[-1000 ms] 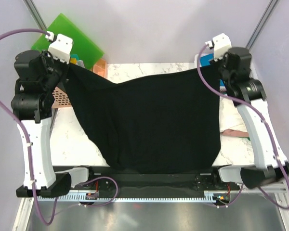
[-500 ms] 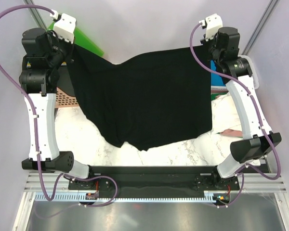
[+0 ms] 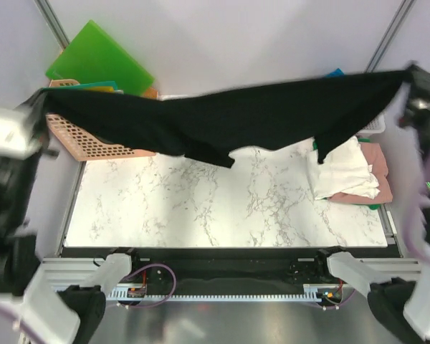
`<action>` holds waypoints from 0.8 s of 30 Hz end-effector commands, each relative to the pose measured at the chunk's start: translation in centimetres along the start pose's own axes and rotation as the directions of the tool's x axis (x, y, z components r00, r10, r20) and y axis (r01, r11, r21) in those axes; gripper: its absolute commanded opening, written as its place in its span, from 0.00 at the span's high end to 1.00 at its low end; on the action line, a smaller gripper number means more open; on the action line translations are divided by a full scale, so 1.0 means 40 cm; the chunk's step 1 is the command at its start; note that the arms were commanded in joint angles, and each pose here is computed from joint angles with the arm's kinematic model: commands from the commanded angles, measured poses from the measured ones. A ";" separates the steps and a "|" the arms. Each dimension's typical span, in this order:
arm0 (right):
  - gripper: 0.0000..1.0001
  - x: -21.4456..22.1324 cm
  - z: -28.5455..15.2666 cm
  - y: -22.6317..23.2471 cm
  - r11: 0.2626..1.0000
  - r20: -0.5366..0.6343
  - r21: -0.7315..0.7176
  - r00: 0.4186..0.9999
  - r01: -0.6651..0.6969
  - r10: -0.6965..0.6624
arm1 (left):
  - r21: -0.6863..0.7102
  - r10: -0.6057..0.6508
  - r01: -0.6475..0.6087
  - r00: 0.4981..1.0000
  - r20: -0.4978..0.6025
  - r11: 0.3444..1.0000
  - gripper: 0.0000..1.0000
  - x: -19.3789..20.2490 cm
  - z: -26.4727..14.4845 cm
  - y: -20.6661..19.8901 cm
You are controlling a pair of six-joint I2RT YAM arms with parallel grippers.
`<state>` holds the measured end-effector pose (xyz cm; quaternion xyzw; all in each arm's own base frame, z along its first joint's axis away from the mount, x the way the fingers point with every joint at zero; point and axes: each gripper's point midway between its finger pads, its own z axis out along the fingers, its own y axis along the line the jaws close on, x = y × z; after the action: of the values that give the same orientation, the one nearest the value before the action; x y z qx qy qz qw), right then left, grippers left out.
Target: Fold and stack the t-shirts
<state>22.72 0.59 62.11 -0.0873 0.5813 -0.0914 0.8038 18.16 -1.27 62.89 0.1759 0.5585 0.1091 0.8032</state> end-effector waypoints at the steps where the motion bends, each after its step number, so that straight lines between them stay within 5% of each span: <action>1: 1.00 -0.116 -0.160 -0.088 0.996 0.126 0.089 0.992 -0.018 0.007 | -0.170 0.114 -0.086 0.979 0.168 0.982 0.98 -0.169 -0.188 0.080; 7: 1.00 -0.161 -0.243 -0.137 0.987 0.179 0.158 0.983 -0.002 -0.026 | -0.359 0.228 -0.111 0.925 0.305 0.927 0.98 -0.328 -0.403 0.134; 11: 1.00 -0.135 -0.225 -0.141 0.983 0.144 0.182 0.988 0.026 -0.053 | -0.398 0.249 -0.124 0.927 0.280 0.909 0.98 -0.323 -0.423 0.143; 19: 1.00 0.016 -0.100 -0.098 0.978 -0.017 0.168 0.992 0.127 -0.126 | -0.264 0.182 -0.149 0.978 0.104 0.953 0.98 -0.165 -0.195 0.120; 24: 1.00 0.215 0.021 -0.011 0.977 -0.165 0.083 0.970 0.196 -0.180 | -0.123 0.096 -0.100 0.995 -0.040 0.987 0.98 0.000 0.005 0.073</action>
<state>23.21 -1.68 56.36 -0.0974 0.6165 -0.1752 0.7614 10.85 0.93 66.88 0.1423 0.4901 0.2011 0.8361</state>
